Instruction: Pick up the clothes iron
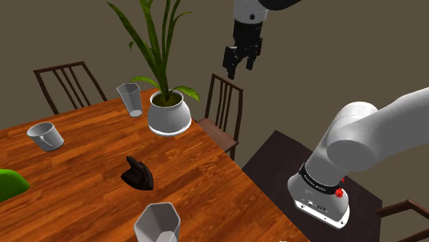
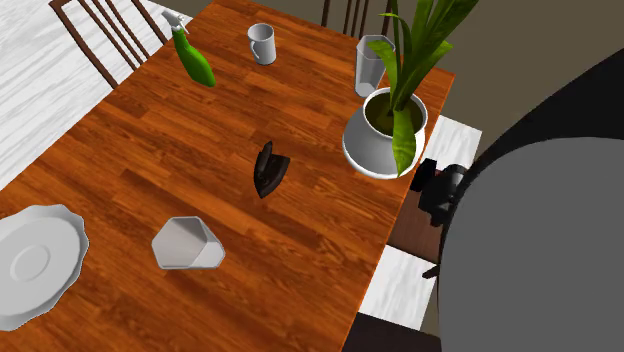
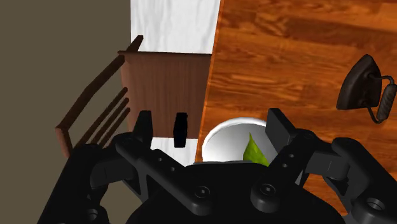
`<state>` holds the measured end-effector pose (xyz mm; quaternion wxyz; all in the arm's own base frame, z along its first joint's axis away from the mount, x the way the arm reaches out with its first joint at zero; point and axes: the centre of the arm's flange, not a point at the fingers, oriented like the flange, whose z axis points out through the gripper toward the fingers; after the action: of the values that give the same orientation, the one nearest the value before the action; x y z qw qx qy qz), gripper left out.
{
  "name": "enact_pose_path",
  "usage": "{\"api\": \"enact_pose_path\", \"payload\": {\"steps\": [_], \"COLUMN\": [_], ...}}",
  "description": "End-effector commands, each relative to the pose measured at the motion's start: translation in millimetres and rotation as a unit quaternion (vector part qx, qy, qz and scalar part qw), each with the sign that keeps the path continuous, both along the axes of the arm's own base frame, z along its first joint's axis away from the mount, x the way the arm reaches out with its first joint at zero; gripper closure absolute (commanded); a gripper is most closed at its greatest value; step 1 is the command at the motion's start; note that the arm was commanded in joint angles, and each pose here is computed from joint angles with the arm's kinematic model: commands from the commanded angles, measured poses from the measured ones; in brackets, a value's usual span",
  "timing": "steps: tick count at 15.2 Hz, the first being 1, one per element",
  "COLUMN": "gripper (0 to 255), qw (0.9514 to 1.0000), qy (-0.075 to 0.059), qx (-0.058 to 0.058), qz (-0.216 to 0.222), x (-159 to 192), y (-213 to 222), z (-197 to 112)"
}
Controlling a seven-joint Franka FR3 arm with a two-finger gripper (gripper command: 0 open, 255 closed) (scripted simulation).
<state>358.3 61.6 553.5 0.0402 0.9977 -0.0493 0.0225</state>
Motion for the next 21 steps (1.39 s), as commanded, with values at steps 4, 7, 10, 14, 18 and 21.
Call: {"api": "enact_pose_path", "payload": {"steps": [4,7,10,14,18,21], "gripper": [0,0,0,0,0,0], "qw": [1.0000,1.0000,0.9999,0.9999,0.9998,0.9998], "qy": [0.004,0.007,0.010,0.014,0.017,0.020], "qx": [0.001,0.002,0.002,0.003,0.003,0.004], "qz": [-0.001,-0.001,-0.002,-0.002,-0.003,-0.004], "x": [31.8,49.0,66.1,88.7,111.1,127.8], "y": [50.6,79.5,108.5,147.1,185.7,214.7], "z": [-32.4,-53.7,-75.1,-103.8,-132.5,-154.2]}}
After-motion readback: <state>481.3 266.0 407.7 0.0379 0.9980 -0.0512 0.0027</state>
